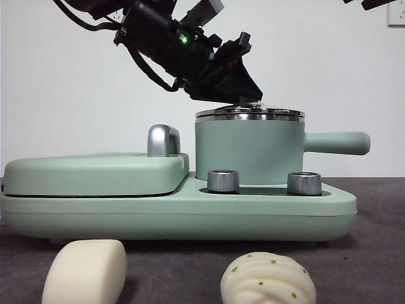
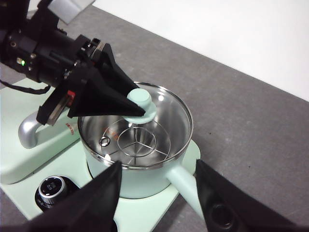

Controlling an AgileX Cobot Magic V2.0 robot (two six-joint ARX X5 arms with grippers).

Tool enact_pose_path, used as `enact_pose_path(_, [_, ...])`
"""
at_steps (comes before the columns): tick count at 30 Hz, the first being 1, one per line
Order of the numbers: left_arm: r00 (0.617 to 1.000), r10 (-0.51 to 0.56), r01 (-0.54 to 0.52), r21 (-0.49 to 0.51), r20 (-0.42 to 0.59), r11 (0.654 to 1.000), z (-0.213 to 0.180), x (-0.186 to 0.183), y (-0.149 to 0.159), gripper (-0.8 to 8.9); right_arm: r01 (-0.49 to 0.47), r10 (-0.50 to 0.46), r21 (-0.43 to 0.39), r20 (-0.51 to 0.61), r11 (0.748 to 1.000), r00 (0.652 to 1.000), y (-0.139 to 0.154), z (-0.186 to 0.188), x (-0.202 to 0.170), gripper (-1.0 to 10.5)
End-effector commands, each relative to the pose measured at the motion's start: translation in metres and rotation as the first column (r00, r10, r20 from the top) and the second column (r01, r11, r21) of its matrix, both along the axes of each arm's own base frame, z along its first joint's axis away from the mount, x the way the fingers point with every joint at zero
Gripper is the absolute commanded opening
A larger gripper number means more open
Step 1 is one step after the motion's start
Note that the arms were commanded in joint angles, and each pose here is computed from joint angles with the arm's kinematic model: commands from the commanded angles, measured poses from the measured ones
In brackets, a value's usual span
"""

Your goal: Put the buns in a small steamer

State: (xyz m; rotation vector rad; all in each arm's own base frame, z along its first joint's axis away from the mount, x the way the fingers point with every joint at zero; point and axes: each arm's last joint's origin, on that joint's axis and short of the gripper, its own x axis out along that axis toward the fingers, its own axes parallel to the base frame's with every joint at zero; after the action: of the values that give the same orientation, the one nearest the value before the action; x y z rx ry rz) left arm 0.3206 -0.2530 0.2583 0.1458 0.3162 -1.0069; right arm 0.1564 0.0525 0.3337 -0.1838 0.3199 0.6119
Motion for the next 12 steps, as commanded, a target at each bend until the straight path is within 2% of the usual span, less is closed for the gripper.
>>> enact_pose_path(1, [1.000, -0.008, 0.008, -0.014, 0.004, 1.000, 0.001, 0.002, -0.006, 0.11, 0.001, -0.001, 0.018, 0.006, 1.000, 1.000, 0.001, 0.006, 0.000, 2.4])
enact_pose_path(9, [0.999, -0.007, 0.009, -0.045, 0.044, 0.999, 0.022, 0.006, -0.009, 0.11, 0.001, -0.001, 0.017, 0.001, 1.000, 1.000, 0.001, 0.005, 0.000, 2.4])
enact_pose_path(12, [1.000, -0.007, 0.008, -0.034, 0.029, 0.999, 0.035, 0.008, -0.010, 0.11, 0.001, -0.001, 0.017, 0.001, 1.000, 1.000, 0.001, 0.005, 0.000, 2.4])
